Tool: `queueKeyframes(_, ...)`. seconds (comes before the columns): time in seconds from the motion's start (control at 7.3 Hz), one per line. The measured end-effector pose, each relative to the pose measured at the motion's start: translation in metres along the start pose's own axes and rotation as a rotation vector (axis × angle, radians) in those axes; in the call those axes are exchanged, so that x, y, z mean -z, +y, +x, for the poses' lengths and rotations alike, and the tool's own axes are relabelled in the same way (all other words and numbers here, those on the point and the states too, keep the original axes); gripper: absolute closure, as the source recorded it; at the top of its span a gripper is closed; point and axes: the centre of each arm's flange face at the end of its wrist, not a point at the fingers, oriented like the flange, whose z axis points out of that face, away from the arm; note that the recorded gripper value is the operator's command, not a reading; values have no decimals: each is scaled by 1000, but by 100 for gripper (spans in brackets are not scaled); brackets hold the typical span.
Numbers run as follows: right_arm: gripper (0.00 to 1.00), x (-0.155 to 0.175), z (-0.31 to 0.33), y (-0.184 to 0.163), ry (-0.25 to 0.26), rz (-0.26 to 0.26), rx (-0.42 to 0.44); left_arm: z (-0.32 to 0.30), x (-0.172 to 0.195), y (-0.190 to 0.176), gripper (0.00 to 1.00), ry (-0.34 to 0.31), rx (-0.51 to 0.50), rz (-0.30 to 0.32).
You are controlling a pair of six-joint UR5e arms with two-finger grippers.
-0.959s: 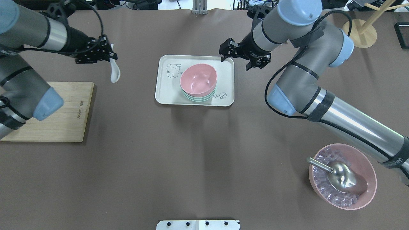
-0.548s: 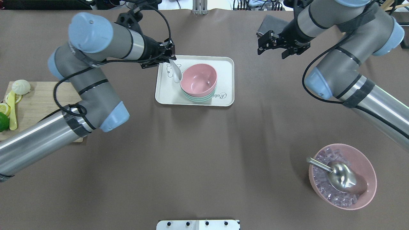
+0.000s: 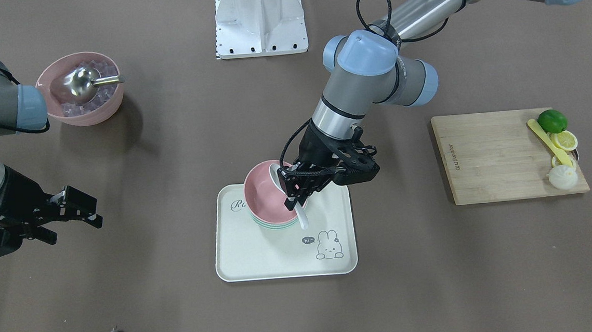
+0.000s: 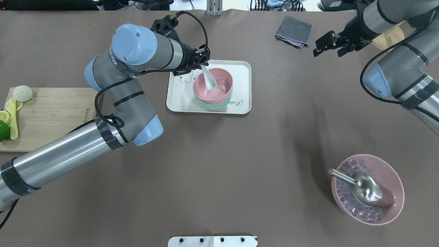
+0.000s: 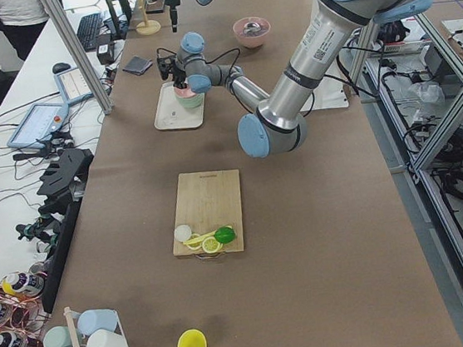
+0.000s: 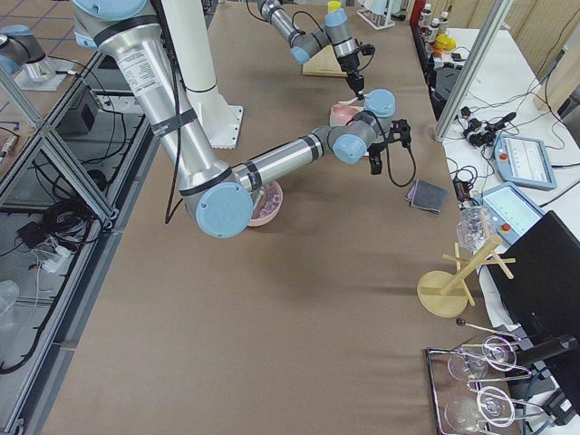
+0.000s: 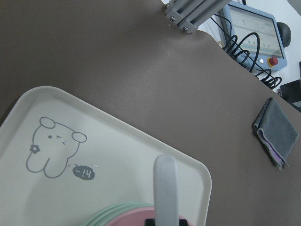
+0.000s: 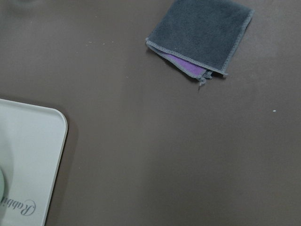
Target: Stack pink bowl on green and place spoon
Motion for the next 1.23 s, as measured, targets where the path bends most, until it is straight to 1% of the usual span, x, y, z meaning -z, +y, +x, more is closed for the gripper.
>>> queueKeyframes(0.27,0,7,13,-5,8,8,5,5,-2,1,2,2,-9,18)
queueKeyframes(0.41,0,10,27,-8,18,10,14,5,-2,0,2,-4,-33,22)
queueKeyframes(0.55,0,15,51,-9,30,9,30,4,0,-1,2,-21,-83,26)
queueKeyframes(0.68,0,23,87,-6,43,2,49,-1,5,-6,2,-45,-169,33)
queueKeyframes(0.82,0,31,132,2,60,-8,69,-15,17,-18,2,-75,-288,44)
queueKeyframes(0.96,0,42,179,16,82,-15,92,-34,40,-34,2,-116,-399,58)
queueKeyframes(1.1,0,52,231,32,109,-24,109,-48,71,-51,2,-176,-482,68)
queueKeyframes(1.23,0,63,282,46,134,-32,113,-58,104,-66,2,-239,-526,68)
